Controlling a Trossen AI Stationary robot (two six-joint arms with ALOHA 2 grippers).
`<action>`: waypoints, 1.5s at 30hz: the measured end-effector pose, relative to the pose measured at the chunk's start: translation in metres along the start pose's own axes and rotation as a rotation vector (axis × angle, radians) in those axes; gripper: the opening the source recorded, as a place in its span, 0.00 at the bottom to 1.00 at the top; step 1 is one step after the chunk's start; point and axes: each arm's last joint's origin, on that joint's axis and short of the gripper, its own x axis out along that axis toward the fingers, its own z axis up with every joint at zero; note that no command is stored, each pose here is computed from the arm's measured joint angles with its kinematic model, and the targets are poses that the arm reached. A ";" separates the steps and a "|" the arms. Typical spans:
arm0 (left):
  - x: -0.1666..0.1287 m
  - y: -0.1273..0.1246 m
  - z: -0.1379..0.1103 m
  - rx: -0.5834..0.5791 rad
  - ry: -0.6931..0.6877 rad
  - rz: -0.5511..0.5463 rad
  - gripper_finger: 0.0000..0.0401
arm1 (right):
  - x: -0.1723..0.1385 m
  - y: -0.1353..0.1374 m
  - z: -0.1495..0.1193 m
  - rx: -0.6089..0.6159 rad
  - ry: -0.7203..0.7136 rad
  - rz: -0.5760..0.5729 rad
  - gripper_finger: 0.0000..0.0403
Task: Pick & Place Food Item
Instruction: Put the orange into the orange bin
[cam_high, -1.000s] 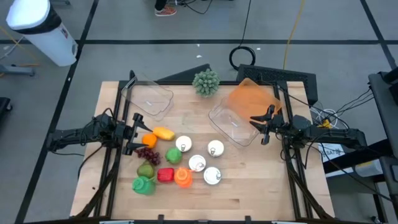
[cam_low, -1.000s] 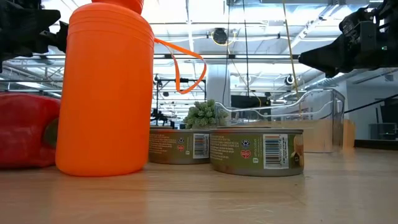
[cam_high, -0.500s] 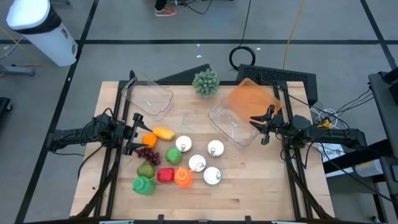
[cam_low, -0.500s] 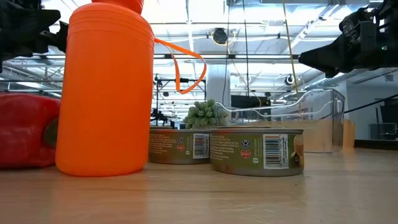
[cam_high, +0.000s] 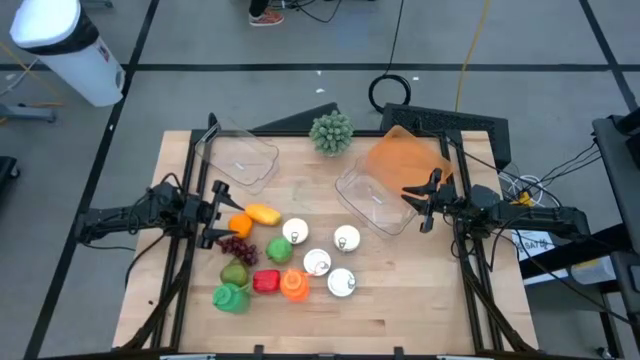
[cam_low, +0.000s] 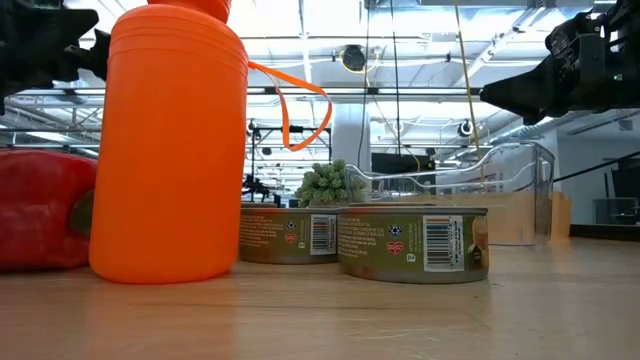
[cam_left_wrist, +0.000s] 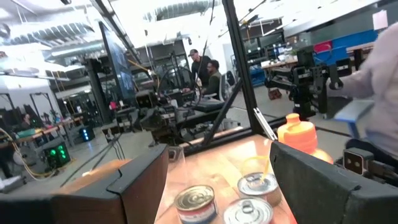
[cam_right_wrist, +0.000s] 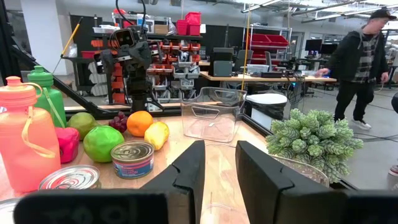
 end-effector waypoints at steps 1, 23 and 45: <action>0.000 0.000 0.001 0.002 -0.007 0.001 0.73 | 0.000 0.000 0.000 0.000 0.000 0.000 0.20; 0.000 0.002 0.002 -0.503 -0.021 0.053 0.73 | 0.000 0.000 0.000 0.000 0.000 0.000 0.20; 0.045 0.049 0.073 -0.874 0.837 0.815 0.73 | -0.001 -0.001 0.016 0.266 -0.165 0.015 0.20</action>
